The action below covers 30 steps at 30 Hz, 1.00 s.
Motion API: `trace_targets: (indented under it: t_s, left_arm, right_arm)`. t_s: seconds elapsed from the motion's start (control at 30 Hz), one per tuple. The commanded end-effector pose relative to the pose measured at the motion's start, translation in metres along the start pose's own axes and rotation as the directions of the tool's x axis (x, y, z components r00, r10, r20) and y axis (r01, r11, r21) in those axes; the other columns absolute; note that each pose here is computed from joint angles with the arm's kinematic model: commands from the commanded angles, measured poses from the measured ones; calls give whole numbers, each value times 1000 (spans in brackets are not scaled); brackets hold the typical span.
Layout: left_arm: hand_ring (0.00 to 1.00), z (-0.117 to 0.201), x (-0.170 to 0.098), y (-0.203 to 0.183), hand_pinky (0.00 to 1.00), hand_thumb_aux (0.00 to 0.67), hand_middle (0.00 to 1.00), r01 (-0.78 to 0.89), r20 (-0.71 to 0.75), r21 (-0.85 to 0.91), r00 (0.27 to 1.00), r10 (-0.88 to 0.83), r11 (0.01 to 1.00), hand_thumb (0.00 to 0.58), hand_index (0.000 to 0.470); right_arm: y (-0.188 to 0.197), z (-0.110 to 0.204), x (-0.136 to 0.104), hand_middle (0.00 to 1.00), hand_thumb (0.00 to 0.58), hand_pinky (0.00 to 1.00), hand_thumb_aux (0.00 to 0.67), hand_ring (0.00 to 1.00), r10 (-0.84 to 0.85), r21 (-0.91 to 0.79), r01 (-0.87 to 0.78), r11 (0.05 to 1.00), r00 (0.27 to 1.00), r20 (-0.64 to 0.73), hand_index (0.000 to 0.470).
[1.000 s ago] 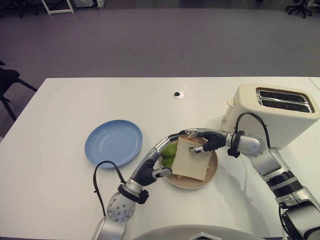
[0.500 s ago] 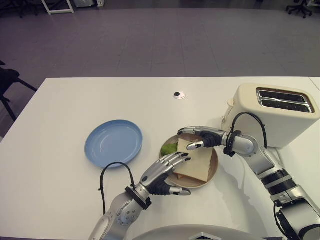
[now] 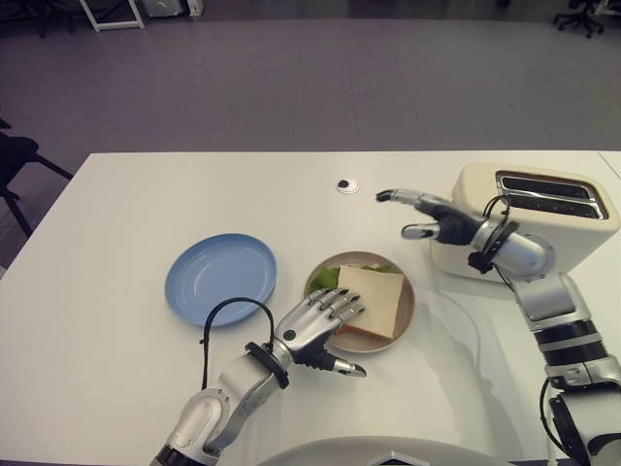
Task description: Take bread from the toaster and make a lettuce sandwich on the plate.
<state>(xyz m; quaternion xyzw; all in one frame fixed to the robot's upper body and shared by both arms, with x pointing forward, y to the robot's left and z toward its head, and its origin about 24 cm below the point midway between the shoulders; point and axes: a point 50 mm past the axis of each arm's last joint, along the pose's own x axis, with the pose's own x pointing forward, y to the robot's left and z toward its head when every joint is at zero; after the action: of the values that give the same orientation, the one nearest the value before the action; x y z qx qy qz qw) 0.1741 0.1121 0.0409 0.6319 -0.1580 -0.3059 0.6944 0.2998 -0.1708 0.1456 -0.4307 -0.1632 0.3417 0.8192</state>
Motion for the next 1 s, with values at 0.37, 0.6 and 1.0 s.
trace_targets:
  t_s: [0.37, 0.6, 1.0]
  left_arm:
    - [0, 11, -21, 68, 0, 0, 0, -386, 123, -487, 858, 499, 784, 0, 0]
    - [1000, -1, -67, 40, 1000, 638, 1000, -39, 117, -304, 990, 78, 952, 579, 448]
    - [1000, 6, -58, -35, 1000, 670, 1000, 309, 81, -242, 951, -299, 920, 580, 470]
  right_arm:
    - [21, 6, -61, 0, 0, 0, 0, 0, 107, 57, -117, 992, 983, 152, 0]
    - [48, 15, -98, 1000, 580, 1000, 670, 1000, 367, -81, -360, 930, 922, 123, 470]
    - [154, -5, -112, 1000, 580, 1000, 670, 1000, 636, -54, -638, 768, 770, -43, 470]
